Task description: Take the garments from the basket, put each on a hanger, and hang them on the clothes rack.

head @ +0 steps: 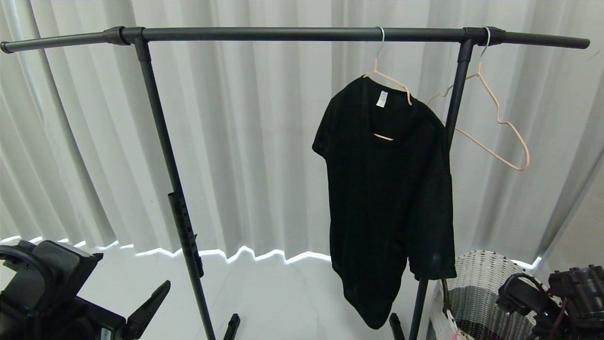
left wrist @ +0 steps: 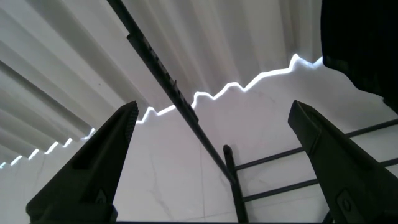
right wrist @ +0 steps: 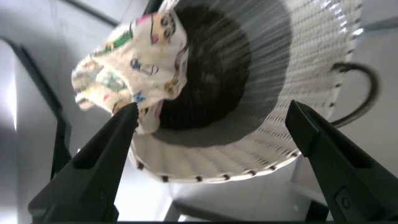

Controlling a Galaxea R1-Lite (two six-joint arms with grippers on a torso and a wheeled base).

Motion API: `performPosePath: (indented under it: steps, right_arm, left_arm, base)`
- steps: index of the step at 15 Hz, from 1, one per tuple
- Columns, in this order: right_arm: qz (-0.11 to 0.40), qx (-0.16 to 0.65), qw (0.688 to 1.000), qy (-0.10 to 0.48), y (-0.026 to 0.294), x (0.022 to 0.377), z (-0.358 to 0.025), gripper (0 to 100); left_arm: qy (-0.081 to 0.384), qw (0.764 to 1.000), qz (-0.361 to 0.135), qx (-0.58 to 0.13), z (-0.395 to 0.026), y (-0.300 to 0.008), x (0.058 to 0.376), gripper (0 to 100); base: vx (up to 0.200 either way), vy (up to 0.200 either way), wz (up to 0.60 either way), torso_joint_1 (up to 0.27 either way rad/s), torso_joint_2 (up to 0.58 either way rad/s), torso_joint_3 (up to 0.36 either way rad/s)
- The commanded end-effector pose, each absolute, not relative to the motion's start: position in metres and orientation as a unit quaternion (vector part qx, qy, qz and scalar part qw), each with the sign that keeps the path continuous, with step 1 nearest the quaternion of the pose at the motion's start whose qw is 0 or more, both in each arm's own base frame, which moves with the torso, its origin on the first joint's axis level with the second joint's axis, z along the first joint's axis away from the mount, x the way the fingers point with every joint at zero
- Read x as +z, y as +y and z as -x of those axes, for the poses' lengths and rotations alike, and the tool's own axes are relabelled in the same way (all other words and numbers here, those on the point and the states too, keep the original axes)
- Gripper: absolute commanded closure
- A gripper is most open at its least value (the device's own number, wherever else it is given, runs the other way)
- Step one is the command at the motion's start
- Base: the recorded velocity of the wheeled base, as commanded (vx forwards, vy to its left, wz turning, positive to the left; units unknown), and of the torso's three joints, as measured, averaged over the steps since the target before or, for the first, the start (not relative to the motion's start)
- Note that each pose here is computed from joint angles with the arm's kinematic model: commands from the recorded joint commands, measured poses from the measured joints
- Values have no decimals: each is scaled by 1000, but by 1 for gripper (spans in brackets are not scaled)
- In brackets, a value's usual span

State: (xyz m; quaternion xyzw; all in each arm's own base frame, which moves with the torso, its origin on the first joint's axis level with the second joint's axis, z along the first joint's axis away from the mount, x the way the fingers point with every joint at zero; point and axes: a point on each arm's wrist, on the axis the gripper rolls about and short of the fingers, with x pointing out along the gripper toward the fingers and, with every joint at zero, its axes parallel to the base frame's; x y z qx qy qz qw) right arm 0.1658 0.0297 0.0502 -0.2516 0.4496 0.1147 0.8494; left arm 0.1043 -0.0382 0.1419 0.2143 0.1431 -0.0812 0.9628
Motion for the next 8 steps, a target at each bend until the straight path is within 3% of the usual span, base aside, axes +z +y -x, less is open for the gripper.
performPosePath:
  steps: [1,8]
  right_arm:
    - [252,117,840,466,32,33,-178,0]
    - [317,219,797,465,33,22,-166,0]
  left_arm:
    - [146,962,-216,-81,-103,-38,140,0]
    - [152,960,-219,-84,-100,-37,135,0]
  base:
    - [0,0,0,0,0,0]
    - [0,0,0,0,0,0]
